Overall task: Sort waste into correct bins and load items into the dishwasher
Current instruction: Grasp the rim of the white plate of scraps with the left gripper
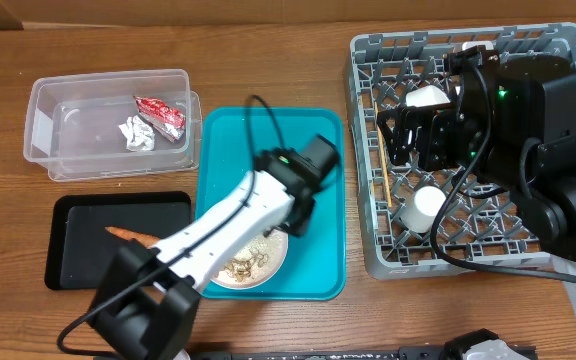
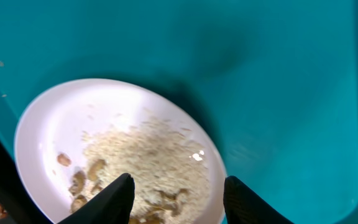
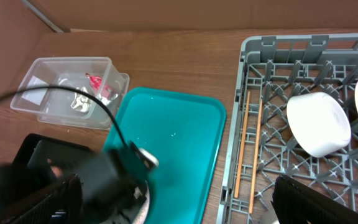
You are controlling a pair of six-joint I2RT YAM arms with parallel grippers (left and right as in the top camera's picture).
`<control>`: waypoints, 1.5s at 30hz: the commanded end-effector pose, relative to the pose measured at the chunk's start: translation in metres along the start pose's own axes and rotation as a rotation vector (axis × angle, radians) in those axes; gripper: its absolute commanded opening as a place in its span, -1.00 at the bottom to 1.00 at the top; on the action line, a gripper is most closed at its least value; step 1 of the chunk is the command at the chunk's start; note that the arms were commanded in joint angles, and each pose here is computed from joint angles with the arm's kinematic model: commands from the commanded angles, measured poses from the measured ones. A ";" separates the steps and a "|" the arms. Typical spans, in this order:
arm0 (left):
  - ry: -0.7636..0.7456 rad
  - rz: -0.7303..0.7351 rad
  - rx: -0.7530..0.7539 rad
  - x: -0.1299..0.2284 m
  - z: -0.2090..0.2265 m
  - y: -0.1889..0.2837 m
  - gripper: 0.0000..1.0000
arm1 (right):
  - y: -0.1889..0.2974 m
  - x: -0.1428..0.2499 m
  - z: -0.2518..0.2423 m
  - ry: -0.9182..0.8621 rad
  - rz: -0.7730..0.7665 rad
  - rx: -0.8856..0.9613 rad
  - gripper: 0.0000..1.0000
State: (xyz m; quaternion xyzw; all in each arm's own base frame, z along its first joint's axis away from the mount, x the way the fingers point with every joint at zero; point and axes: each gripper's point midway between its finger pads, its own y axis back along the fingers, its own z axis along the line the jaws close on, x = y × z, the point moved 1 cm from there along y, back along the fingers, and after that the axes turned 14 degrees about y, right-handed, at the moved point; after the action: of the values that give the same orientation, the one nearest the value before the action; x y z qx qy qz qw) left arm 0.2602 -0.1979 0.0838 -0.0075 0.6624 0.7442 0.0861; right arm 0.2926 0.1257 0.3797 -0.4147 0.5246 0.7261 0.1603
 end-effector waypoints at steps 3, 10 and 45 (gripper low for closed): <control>-0.094 0.011 -0.068 0.019 -0.021 -0.011 -0.07 | 0.005 -0.002 -0.001 -0.001 -0.017 0.011 1.00; -0.066 0.060 -0.121 0.027 -0.021 -0.036 -0.25 | 0.005 -0.002 -0.001 -0.001 -0.016 0.011 1.00; 0.077 0.031 -0.282 0.028 0.001 -0.046 -0.92 | 0.005 -0.002 -0.001 -0.001 -0.017 0.011 1.00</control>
State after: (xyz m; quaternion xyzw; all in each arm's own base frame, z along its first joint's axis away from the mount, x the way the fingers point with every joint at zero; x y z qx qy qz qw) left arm 0.2358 -0.1897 0.0193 0.0225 0.5493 0.8327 0.0662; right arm 0.2926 0.1258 0.3797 -0.4149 0.5245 0.7260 0.1600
